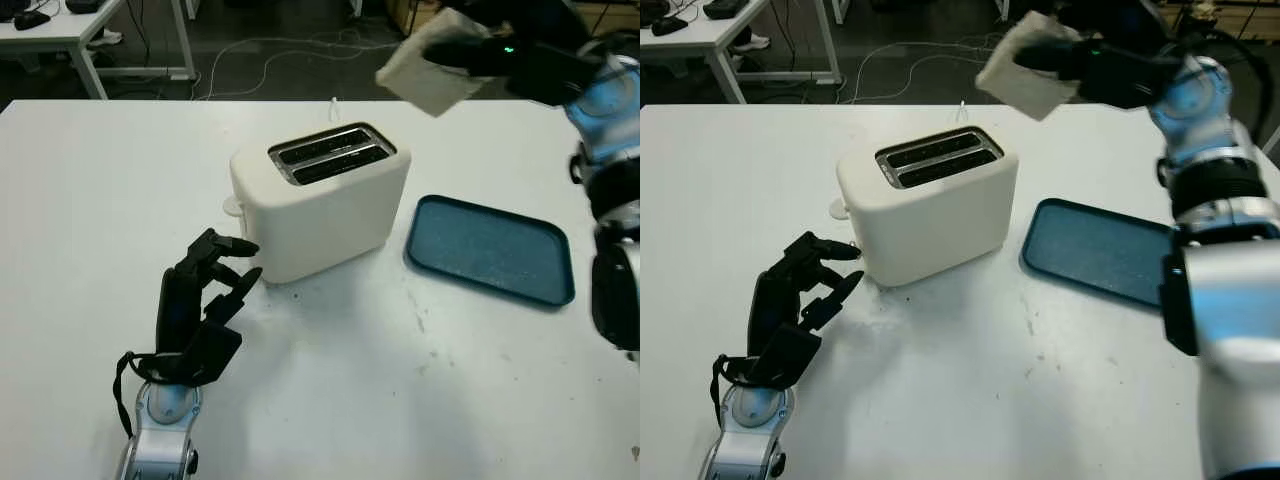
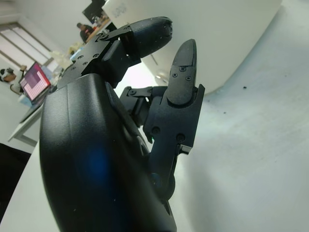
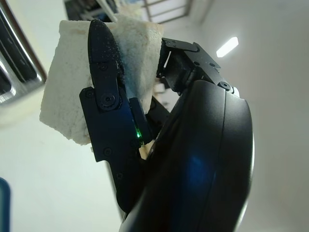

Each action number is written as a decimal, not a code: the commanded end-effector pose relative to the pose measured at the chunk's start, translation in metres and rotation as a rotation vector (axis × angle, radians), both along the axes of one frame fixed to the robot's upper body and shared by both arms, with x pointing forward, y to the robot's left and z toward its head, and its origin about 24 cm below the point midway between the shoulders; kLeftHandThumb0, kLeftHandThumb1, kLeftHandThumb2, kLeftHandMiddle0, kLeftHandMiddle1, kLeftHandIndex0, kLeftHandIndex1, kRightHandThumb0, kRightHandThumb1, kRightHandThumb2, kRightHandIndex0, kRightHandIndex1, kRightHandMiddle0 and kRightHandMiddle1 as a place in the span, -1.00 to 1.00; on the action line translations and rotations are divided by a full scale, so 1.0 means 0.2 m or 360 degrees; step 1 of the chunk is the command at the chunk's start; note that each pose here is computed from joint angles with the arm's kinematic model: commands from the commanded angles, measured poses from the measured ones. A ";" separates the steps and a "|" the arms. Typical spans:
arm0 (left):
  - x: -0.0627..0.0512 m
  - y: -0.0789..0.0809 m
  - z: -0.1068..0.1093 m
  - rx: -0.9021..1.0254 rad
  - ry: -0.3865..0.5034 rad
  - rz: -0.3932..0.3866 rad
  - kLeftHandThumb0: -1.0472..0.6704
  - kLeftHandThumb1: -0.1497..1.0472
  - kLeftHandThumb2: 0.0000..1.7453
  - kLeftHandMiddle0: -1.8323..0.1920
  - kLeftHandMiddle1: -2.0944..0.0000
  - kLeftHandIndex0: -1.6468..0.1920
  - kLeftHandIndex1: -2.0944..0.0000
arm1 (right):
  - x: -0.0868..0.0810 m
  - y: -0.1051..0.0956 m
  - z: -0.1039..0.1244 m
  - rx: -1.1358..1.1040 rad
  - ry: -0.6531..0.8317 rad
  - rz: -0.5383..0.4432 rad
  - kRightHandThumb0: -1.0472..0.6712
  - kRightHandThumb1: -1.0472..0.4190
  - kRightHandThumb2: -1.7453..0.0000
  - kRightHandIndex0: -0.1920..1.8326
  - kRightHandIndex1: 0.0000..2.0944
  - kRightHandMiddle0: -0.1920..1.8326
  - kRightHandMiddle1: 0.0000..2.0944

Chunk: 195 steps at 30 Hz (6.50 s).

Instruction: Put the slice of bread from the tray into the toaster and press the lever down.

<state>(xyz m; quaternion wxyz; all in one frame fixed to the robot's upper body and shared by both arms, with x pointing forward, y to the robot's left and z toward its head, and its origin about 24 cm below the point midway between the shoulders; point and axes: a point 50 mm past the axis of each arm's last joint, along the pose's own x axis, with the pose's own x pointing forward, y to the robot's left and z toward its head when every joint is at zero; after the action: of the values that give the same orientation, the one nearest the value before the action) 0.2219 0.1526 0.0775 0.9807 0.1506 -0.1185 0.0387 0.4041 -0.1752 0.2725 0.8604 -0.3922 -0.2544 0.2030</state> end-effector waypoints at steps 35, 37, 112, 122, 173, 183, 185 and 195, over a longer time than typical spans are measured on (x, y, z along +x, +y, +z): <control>0.00 -0.01 0.00 -0.0021 0.0001 0.0015 -0.05 0.79 -0.74 0.24 -0.50 0.24 -0.09 | 0.02 0.32 -0.14 -0.0374 0.0221 0.0245 -0.49 -0.83 0.74 0.27 0.67 0.07 0.67; 0.00 -0.01 -0.01 -0.0018 0.0001 0.0014 -0.05 0.79 -0.74 0.24 -0.50 0.24 -0.09 | 0.02 0.33 -0.15 -0.0377 0.0225 0.0251 -0.48 -0.83 0.75 0.27 0.67 0.07 0.67; -0.01 -0.04 -0.04 -0.0055 0.0043 0.0014 -0.02 0.79 -0.72 0.24 -0.50 0.25 -0.07 | 0.01 0.28 0.00 -0.0445 0.0449 0.0380 -0.48 -0.83 0.79 0.31 0.67 0.12 0.67; -0.01 -0.04 -0.04 -0.0040 0.0039 0.0019 -0.04 0.79 -0.73 0.24 -0.48 0.25 -0.06 | 0.02 0.34 -0.14 -0.0480 0.0640 0.0421 -0.48 -0.83 0.84 0.28 0.67 0.11 0.67; -0.01 -0.05 -0.05 -0.0044 0.0042 0.0013 -0.03 0.79 -0.72 0.24 -0.49 0.25 -0.07 | 0.01 0.30 -0.08 -0.0848 0.0436 0.0315 -0.92 -0.60 1.00 -0.67 -0.19 -0.19 -1.00; -0.01 -0.05 -0.05 -0.0066 0.0052 0.0013 -0.05 0.79 -0.72 0.24 -0.49 0.25 -0.07 | 0.01 0.29 -0.08 -0.0849 0.0438 0.0297 -0.92 -0.62 1.00 -0.63 -0.37 -0.21 -1.00; -0.01 -0.05 -0.05 -0.0047 0.0042 0.0024 -0.03 0.79 -0.73 0.24 -0.49 0.25 -0.07 | 0.01 0.28 -0.08 -0.0818 0.0411 0.0296 -0.88 -0.62 1.00 -0.64 -0.39 -0.21 -1.00; -0.01 0.11 0.10 0.0173 -0.0154 0.0160 -0.05 0.79 -0.77 0.21 -0.49 0.22 -0.05 | -0.12 -0.02 -0.19 0.0075 -0.0143 0.0173 -0.48 -0.70 0.98 -0.40 -0.57 -0.18 -0.98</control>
<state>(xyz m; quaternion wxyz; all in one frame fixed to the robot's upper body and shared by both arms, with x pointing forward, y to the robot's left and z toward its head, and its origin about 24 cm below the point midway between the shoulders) 0.2199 0.1711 0.0862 0.9678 0.1944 -0.1361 0.0836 0.3870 -0.1668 0.2468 0.8354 -0.3847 -0.3049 0.2474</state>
